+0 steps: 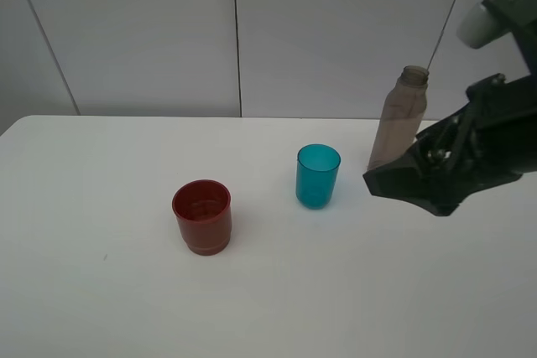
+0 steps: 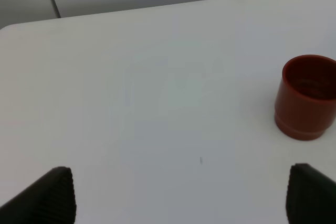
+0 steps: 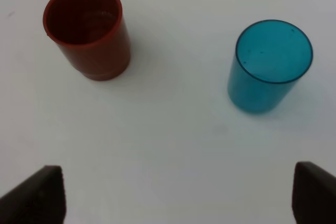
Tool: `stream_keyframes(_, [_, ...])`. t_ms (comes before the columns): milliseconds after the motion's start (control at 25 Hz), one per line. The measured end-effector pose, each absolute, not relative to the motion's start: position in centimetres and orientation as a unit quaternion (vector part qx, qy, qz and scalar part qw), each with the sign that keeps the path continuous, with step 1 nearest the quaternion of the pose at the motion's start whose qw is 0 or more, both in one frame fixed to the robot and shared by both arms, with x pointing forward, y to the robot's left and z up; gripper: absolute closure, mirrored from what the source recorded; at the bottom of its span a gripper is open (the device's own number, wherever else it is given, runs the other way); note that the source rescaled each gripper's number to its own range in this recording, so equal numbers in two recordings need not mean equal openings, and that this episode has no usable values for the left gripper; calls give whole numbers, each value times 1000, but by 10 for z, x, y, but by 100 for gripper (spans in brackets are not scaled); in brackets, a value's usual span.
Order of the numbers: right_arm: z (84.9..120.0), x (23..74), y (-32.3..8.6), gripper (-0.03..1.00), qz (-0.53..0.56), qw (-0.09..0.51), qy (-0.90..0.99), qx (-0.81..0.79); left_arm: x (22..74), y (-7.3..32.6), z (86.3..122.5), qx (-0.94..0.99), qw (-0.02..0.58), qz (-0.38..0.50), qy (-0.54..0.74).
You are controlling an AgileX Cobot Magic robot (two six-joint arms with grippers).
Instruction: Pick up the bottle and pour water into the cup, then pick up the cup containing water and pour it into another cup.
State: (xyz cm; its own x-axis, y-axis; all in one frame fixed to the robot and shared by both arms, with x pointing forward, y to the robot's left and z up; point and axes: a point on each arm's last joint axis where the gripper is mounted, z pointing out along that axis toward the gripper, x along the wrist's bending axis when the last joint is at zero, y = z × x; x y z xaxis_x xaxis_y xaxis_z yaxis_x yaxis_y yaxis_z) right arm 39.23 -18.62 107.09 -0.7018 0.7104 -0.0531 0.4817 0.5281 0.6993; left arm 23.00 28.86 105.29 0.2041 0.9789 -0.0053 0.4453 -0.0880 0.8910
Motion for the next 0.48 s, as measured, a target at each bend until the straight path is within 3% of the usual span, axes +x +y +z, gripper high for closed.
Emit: stream_keyframes(480, [1091,323,-258,25,351,234,797,431,230,289,1053,661,407,328,539])
